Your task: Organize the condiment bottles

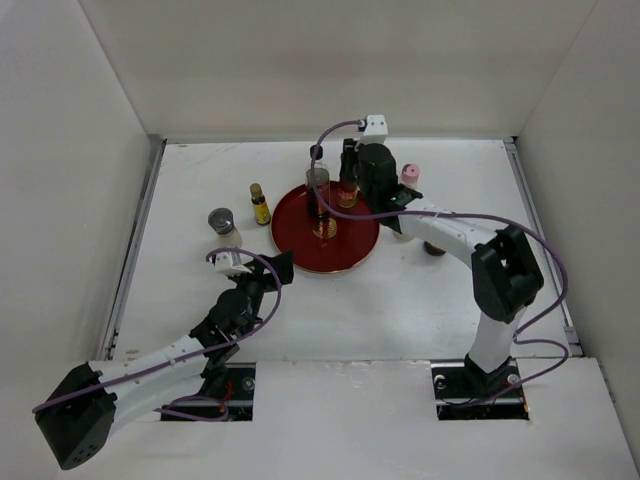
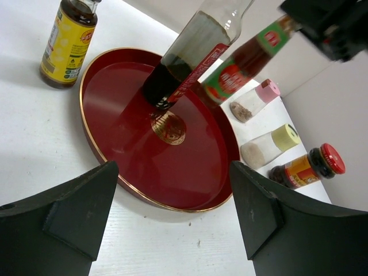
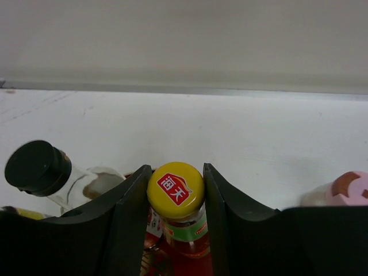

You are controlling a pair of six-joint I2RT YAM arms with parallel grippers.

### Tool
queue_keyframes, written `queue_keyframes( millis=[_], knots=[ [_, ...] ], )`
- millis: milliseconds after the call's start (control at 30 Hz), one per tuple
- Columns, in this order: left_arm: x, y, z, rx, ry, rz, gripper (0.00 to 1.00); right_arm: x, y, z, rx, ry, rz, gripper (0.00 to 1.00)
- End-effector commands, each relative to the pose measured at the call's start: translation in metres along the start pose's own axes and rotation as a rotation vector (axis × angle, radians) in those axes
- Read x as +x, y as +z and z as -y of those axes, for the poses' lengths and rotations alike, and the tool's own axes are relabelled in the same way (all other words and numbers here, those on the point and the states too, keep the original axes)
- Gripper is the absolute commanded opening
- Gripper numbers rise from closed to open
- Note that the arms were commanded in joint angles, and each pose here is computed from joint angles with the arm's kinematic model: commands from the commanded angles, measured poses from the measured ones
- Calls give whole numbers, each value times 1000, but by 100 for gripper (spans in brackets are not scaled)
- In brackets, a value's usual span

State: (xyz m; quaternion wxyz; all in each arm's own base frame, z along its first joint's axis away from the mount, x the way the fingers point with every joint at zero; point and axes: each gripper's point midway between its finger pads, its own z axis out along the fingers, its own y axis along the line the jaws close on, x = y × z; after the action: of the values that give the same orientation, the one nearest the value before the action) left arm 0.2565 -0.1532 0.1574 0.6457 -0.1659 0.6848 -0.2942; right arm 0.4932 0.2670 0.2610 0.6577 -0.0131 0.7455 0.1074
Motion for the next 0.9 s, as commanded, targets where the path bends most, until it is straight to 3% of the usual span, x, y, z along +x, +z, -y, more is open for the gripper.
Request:
queue_keyframes(
  millis=[0, 300, 467, 567, 733, 867],
  knots=[
    [-11, 0, 8, 34, -42, 36, 77, -55, 7, -27, -56, 86, 172, 33],
    [-7, 1, 6, 27, -37, 29, 77, -18, 8, -37, -57, 58, 128, 43],
    [-7, 0, 7, 34, -41, 27, 77, -16, -4, -29, -37, 67, 125, 73],
    [-5, 2, 6, 27, -36, 18, 77, -33, -20, -22, -41, 90, 149, 81],
    [-7, 1, 8, 33, -45, 26, 77, -46, -34, 26, 19, 112, 165, 86],
    [-6, 1, 8, 33, -42, 21, 77, -19, -19, 93, 163, 91, 70, 92]
  ],
)
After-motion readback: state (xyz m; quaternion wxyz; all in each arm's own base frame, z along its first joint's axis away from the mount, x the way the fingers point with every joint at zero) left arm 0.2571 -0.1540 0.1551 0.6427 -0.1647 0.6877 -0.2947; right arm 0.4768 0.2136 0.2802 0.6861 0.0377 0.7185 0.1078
